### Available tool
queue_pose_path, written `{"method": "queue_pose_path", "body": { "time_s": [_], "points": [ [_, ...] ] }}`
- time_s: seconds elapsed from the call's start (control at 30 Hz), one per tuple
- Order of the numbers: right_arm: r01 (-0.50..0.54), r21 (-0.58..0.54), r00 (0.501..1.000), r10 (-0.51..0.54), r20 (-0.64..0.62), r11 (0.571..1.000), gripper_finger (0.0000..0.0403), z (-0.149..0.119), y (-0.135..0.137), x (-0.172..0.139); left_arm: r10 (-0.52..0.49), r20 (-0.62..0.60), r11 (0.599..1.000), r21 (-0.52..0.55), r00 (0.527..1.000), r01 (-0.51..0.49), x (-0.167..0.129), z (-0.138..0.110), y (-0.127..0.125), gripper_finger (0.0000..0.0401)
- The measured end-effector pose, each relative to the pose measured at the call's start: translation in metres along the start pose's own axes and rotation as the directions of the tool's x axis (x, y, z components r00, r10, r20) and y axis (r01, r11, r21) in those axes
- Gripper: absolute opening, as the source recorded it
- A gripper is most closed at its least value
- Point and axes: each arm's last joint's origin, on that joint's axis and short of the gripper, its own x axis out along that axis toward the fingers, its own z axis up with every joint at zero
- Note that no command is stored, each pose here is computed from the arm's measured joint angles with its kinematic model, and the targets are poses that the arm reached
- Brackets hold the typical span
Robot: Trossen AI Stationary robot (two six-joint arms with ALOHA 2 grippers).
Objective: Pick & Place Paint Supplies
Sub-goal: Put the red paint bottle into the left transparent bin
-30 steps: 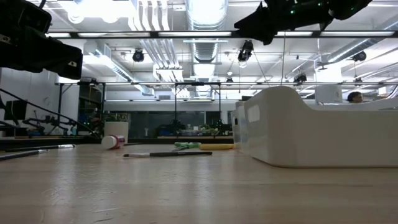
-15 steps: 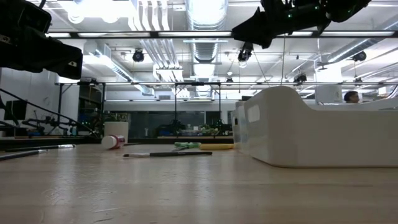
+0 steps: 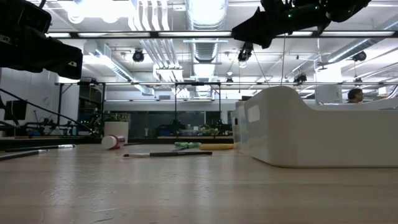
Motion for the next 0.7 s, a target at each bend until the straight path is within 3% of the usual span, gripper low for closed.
{"method": "queue_pose_path", "body": {
  "time_s": [0.13,0.23,0.33,0.47,0.7],
  "points": [
    [0.0,0.0,1.0,0.0,0.0,1.0,0.0217,0.0,0.0,0.0,0.007,0.067,0.998,-0.06,0.998,-0.003,0.0,0.007,0.0,0.0003],
    [0.0,0.0,1.0,0.0,0.0,1.0,0.0217,0.0,0.0,0.0,0.082,0.226,0.96,-0.281,0.971,-0.016,-0.003,0.023,0.003,0.0003],
    [0.0,0.0,1.0,0.0,0.0,1.0,0.0217,0.0,0.0,0.0,0.204,0.207,0.881,-0.466,0.957,-0.087,-0.006,0.032,0.008,0.0003],
    [0.0,0.0,1.0,0.0,0.0,1.0,0.0217,0.0,0.0,0.0,0.253,0.114,0.794,-0.592,0.961,-0.139,-0.006,0.036,0.009,0.0003],
    [0.0,0.0,1.0,0.0,0.0,1.0,0.0217,0.0,0.0,0.0,0.264,0.056,0.718,-0.678,0.963,-0.158,0.003,0.055,0.01,0.0003]
  ]
}}
